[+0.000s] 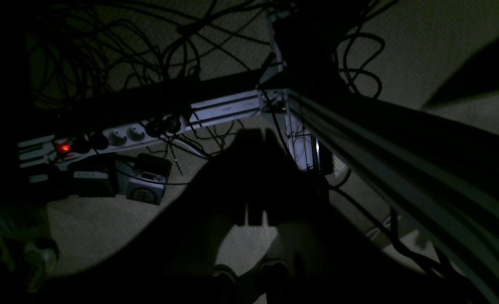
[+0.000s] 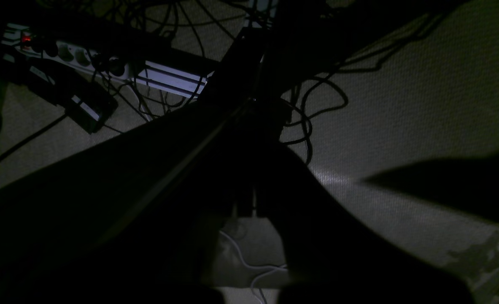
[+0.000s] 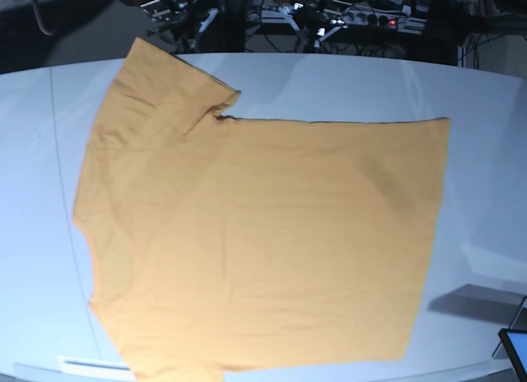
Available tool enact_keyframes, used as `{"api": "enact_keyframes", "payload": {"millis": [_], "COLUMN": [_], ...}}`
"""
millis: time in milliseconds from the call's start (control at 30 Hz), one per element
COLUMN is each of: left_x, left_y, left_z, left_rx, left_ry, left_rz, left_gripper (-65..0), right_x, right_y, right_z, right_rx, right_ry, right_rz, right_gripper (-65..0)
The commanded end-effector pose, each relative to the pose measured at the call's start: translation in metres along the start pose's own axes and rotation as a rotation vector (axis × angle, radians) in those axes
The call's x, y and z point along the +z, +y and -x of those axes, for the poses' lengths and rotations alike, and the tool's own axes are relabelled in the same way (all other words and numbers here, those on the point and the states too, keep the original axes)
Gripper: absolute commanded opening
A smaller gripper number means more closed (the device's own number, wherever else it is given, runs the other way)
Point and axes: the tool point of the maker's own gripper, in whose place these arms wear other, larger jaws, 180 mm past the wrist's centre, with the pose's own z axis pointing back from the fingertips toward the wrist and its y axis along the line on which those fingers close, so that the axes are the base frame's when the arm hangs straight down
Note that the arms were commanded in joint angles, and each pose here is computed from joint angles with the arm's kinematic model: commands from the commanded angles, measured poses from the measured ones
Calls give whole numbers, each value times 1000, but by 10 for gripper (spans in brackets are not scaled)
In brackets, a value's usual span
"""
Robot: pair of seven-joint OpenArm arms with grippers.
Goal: Fold the T-shirt properly
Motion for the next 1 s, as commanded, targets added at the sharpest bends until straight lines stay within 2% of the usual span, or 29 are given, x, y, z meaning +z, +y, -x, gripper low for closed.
{"api": "enact_keyframes", "payload": {"millis": [0, 300, 700, 867, 967], "left_x": [0, 0, -1, 0, 1], "left_y": [1, 1, -8, -8, -10], "left_z": [-1, 0, -1, 0, 8], "left_rx": [-4, -6, -1, 13, 11], "left_ry": [-6, -3, -5, -6, 8], "left_rz": [3, 3, 15, 13, 17], "left_gripper": [-650, -650, -650, -650, -650], "right_x": [2, 4, 6, 7, 9], "right_y": [3, -10, -7, -7, -4], "right_z": [13, 16, 23, 16, 22], "right_rx": [16, 20, 18, 16, 12], "right_ry": [31, 36, 43, -12, -15], "right_rz": [-15, 4, 0, -1, -3], "right_gripper": [-649, -649, -649, -649, -649]}}
